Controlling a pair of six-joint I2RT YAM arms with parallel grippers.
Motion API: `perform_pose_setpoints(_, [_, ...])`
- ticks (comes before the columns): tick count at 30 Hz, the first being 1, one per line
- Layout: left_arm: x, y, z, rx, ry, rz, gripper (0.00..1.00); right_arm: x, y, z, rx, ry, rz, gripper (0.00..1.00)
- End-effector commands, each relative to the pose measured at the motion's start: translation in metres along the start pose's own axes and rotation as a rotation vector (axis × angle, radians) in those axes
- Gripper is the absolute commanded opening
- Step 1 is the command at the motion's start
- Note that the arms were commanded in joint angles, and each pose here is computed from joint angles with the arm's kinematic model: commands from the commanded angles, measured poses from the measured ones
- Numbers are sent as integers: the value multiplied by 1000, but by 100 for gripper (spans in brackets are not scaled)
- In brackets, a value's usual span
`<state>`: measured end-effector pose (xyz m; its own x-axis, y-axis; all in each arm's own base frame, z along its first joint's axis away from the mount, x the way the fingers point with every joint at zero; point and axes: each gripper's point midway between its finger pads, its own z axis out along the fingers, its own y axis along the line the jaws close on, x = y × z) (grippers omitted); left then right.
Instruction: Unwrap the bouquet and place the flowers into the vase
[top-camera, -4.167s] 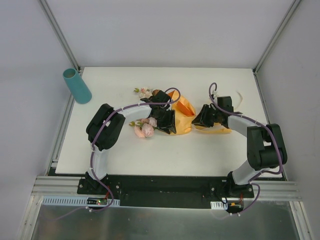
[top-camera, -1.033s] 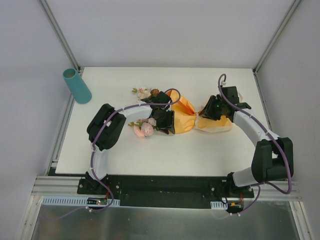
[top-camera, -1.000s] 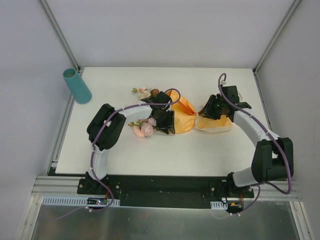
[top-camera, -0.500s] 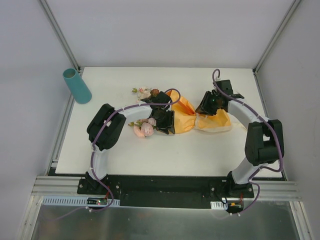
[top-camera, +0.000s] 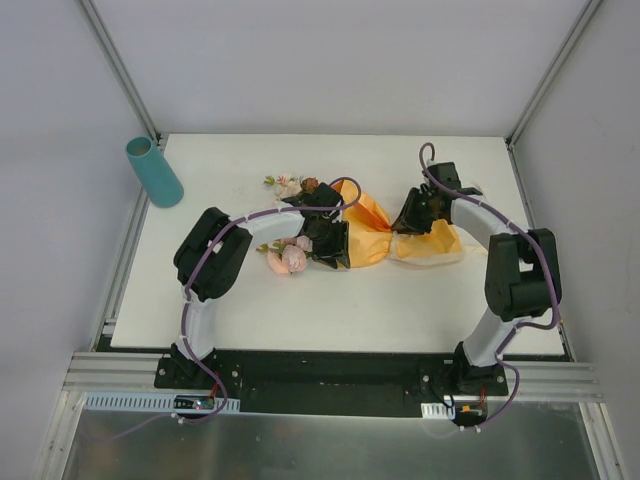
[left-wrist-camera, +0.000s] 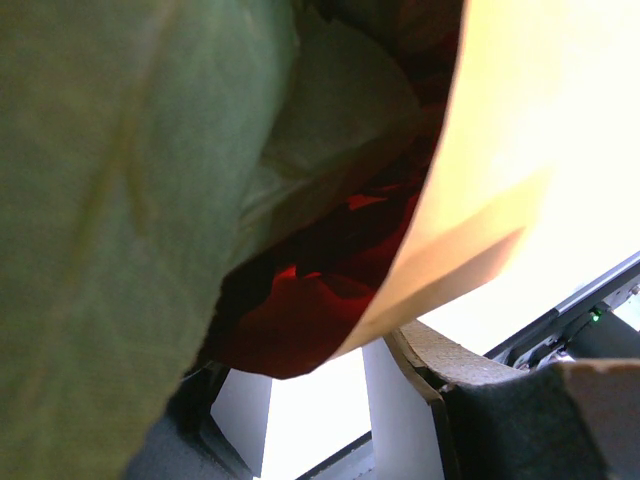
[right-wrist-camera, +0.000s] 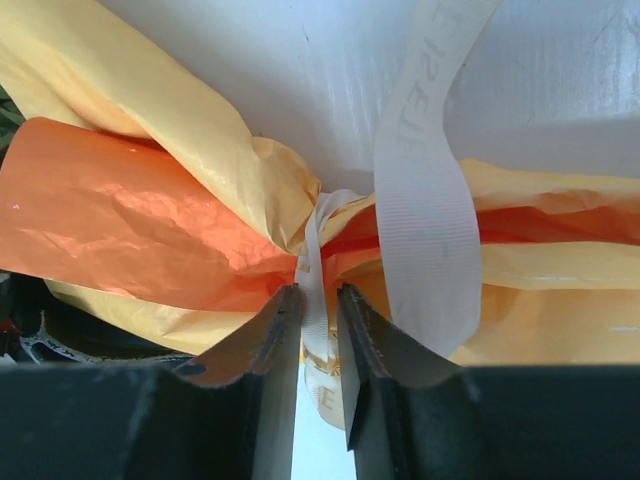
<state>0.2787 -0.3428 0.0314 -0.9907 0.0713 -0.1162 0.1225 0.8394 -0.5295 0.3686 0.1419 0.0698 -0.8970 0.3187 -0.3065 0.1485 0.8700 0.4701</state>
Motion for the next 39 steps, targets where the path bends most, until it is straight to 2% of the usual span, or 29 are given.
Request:
perform_pose_setpoints(1, [0, -3, -1, -15, 2, 11, 41, -9, 8, -2, -14, -13, -19, 23])
perform_pose_setpoints(5, [1, 1, 1, -29, 3, 4, 40, -17, 13, -9, -20, -47, -24, 0])
perform_pose_setpoints(15, [5, 19, 3, -127, 30, -10, 39, -38, 39, -50, -102, -151, 31, 0])
perform_pose_setpoints(25, [8, 22, 7, -138, 50, -27, 38, -72, 39, -72, -84, -252, 68, 0])
perform_pose_setpoints(28, [9, 23, 7, -140, 55, -30, 38, -78, 43, -68, -97, -238, 72, 0])
perform_pose_setpoints(31, [8, 20, 6, -130, 52, -29, 38, -59, 45, -52, -117, -130, 80, 0])
perform_pose_setpoints(32, [8, 19, 5, -129, 50, -28, 38, -53, 44, -47, -101, -122, 72, 3])
perform_pose_setpoints(34, [7, 18, 2, -126, 43, -21, 38, -46, 38, -42, -73, -117, 64, 7])
perform_pose_setpoints(36, [7, 19, 3, -129, 45, -19, 38, -46, 36, -43, -65, -125, 68, 0])
perform_pose_setpoints(39, [8, 19, 5, -130, 50, -23, 38, -62, 42, -56, -64, -177, 56, 0])
